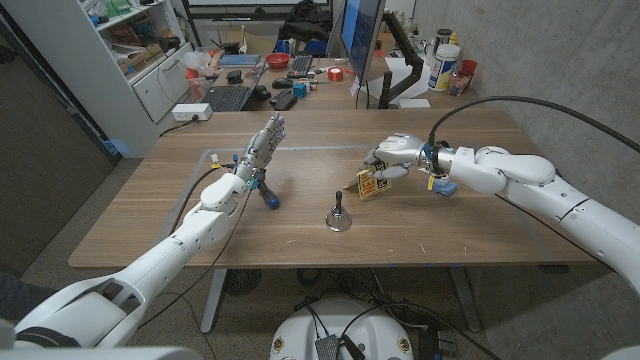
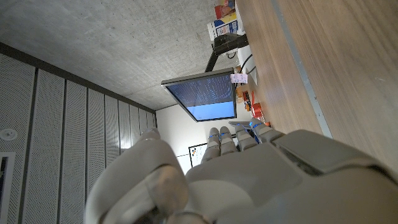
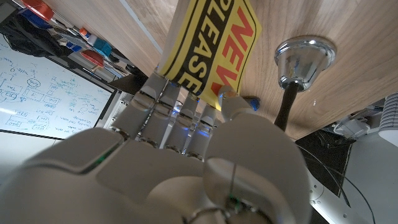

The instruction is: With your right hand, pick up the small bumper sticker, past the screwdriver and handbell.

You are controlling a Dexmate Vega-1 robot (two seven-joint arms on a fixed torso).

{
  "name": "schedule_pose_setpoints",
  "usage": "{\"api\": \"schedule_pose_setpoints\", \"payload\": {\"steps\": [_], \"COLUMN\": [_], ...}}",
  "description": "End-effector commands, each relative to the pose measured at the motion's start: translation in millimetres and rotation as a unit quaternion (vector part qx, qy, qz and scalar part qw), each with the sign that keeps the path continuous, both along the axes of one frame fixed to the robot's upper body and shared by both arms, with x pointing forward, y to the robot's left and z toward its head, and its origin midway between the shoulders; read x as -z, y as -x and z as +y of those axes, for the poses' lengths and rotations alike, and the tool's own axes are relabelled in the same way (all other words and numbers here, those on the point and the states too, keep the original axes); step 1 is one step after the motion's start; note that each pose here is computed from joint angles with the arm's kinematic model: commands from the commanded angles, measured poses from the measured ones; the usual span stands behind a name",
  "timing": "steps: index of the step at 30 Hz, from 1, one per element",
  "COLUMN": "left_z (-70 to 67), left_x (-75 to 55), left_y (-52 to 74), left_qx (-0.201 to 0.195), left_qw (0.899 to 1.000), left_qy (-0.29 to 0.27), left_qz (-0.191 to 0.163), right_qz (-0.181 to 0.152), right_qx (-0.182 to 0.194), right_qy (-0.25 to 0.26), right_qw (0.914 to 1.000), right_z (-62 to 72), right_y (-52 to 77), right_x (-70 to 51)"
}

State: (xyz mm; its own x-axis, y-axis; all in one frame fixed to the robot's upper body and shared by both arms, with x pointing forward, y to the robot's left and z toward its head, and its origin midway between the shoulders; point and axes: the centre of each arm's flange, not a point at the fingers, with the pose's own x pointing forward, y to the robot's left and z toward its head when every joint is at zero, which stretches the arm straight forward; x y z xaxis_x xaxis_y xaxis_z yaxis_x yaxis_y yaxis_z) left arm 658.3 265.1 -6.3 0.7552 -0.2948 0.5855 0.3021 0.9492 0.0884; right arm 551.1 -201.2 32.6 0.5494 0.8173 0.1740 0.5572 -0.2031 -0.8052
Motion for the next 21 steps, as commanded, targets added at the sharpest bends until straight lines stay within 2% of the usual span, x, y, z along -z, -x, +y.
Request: {"api": "schedule_pose_setpoints", "payload": {"steps": [1,21], "left_z": [-0.1,-3.9], "left_x": [-0.8,-0.6], "left_y": [-0.1,-1.3], "left_qx": [0.000,0.000], "left_qw": [1.000,1.000], "left_qy": [-0.001,-0.005], "left_qz": [-0.001,0.004], "right_qz": [-0.010,-0.024], "right_qx": [-0.005,-0.007], "right_qy": [0.003,0.011], "right_qw": [0.9999,0.9996], "right_z": [2.1,3.2], "right_y": [6.6,18.9], "right_x": [-8.7,-18.6]}}
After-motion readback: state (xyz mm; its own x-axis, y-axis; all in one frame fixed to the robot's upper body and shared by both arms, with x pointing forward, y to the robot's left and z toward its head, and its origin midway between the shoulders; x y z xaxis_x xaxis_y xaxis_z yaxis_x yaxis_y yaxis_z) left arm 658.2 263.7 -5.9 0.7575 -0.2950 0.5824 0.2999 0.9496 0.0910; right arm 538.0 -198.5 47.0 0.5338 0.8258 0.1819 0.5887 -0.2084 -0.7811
